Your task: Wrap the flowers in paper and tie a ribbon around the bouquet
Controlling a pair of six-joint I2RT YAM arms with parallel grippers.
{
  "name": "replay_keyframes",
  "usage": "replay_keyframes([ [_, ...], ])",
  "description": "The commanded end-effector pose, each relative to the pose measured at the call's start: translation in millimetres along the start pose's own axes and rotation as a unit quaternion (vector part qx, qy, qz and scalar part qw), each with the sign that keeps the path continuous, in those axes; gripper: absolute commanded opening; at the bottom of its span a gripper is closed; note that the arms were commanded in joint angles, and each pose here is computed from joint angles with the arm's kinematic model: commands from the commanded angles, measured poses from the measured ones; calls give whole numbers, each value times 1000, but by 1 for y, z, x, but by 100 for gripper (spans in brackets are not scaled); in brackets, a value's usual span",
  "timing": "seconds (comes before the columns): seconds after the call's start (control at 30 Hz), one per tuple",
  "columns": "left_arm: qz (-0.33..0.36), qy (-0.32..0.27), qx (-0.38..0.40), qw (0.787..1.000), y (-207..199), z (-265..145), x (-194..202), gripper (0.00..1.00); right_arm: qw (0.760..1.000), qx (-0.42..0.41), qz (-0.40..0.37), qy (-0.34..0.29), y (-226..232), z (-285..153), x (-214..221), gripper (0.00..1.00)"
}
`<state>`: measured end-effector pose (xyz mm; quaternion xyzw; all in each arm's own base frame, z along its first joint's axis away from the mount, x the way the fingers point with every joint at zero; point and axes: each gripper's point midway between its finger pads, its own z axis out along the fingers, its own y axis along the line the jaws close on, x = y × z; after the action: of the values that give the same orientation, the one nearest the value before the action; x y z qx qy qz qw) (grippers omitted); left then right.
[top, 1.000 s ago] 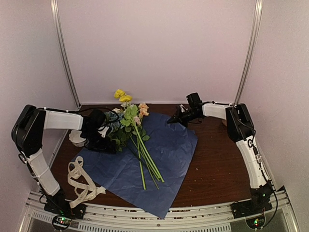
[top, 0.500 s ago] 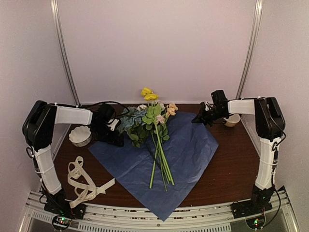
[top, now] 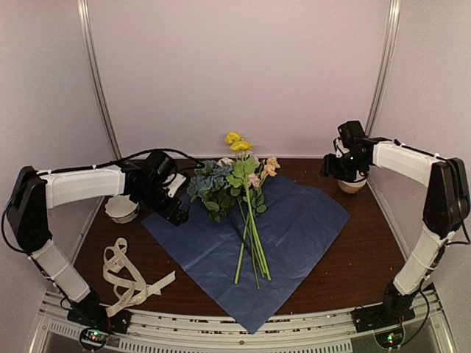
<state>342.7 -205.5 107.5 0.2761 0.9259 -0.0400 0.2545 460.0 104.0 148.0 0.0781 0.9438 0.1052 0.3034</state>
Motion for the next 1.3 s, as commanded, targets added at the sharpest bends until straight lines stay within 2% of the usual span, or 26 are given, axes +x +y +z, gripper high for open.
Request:
replay_keyframes([
  [0.0, 29, 95, -39, 994, -7, 10, 56, 97, 997, 54, -53, -17, -4, -33, 36, 62],
  [0.1, 65, 96, -23, 993, -39, 12, 61, 96, 994, -4, -103, 25, 35, -32, 90, 59],
  [0.2, 106, 98, -21, 989, -64, 13, 66, 95, 975, -91, -170, 112, 85, -28, 167, 56],
  [0.33, 151, 84, -1, 985, -97, 21, 68, 91, 954, -131, -210, 170, 117, -21, 236, 43],
  [0.4, 173, 82, 15, 981, -113, 30, 67, 86, 947, -140, -221, 188, 126, -16, 259, 35],
  [0.5, 212, 99, 11, 972, -125, 47, 70, 70, 939, -147, -226, 212, 137, -6, 286, 27],
  [0.57, 259, 98, 20, 961, -145, 55, 71, 66, 933, -177, -211, 230, 151, -2, 301, 24],
  [0.7, 344, 61, 51, 935, -190, 57, 60, 67, 917, -263, -173, 246, 191, -8, 316, 21],
  [0.93, 375, 4, 88, 923, -214, 52, 36, 70, 910, -306, -139, 242, 211, -20, 310, 20],
  [1.03, 360, -40, 114, 925, -217, 27, 30, 74, 919, -297, -132, 224, 203, -29, 299, 20],
  [1.17, 336, -111, 178, 918, -223, -28, 30, 78, 926, -289, -132, 205, 192, -44, 291, 22],
  [1.27, 361, -125, 154, 911, -219, -54, 48, 78, 933, -271, -139, 190, 177, -55, 288, 22],
])
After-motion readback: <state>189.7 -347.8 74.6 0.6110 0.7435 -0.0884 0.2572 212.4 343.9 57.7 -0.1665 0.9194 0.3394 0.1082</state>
